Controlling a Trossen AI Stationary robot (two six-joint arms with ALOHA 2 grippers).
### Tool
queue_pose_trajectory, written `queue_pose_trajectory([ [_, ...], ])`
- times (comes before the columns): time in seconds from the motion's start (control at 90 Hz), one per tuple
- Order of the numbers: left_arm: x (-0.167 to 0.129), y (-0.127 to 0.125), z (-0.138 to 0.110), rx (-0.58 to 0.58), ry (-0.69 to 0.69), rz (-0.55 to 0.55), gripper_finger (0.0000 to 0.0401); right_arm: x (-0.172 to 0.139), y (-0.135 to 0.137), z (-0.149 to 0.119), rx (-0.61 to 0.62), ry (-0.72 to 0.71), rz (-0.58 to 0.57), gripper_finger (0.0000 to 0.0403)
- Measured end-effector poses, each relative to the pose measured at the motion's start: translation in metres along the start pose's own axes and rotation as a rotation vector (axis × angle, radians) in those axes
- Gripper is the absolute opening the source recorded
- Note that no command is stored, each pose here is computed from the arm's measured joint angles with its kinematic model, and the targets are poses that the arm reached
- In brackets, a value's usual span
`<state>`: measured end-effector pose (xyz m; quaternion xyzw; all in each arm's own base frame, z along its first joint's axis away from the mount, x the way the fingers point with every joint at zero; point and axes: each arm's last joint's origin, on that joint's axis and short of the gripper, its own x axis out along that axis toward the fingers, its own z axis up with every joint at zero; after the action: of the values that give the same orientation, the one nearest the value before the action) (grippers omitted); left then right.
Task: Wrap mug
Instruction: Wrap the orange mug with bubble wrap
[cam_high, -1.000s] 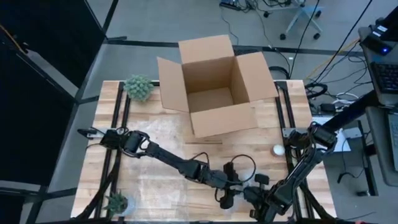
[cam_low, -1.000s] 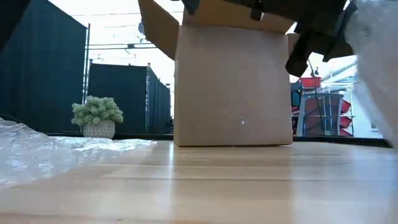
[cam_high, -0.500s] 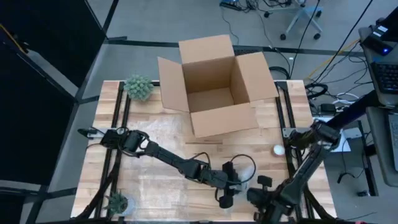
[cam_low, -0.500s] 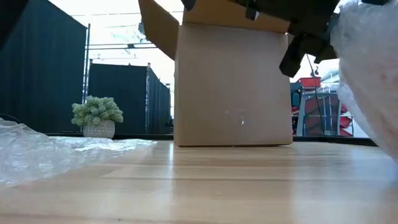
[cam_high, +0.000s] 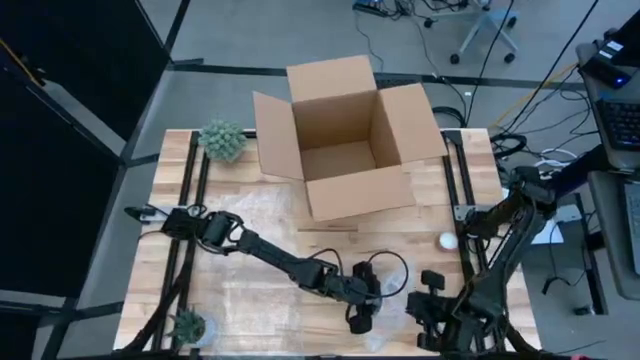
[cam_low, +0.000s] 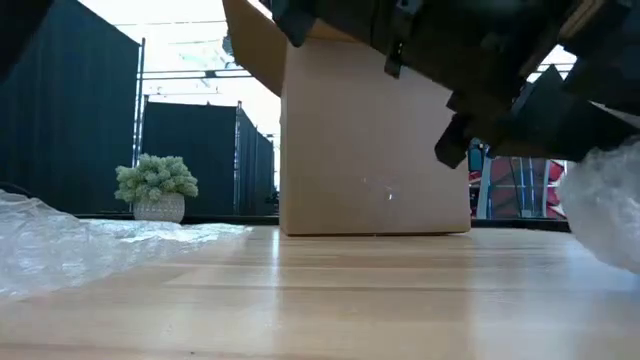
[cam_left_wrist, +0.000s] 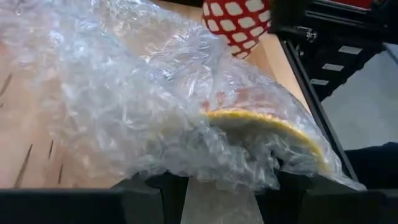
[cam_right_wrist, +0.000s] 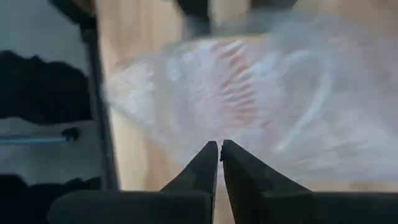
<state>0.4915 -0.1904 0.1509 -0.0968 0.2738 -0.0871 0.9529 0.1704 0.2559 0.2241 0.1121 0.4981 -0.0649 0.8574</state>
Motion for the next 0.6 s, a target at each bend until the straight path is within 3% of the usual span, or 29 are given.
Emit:
queue_pose_trajectory([
  [0.156,0.000,0.000,0.001,0.000,-0.005,-0.001,0.0146,0.025,0.003,-0.007,-0.005,0.084,-0.067,0.0012],
  [0.6,-0.015,-0.010,0.020,-0.003,-0.040,-0.038,0.0146,0.093,0.007,-0.022,-0.063,0.063,-0.244,0.0012],
])
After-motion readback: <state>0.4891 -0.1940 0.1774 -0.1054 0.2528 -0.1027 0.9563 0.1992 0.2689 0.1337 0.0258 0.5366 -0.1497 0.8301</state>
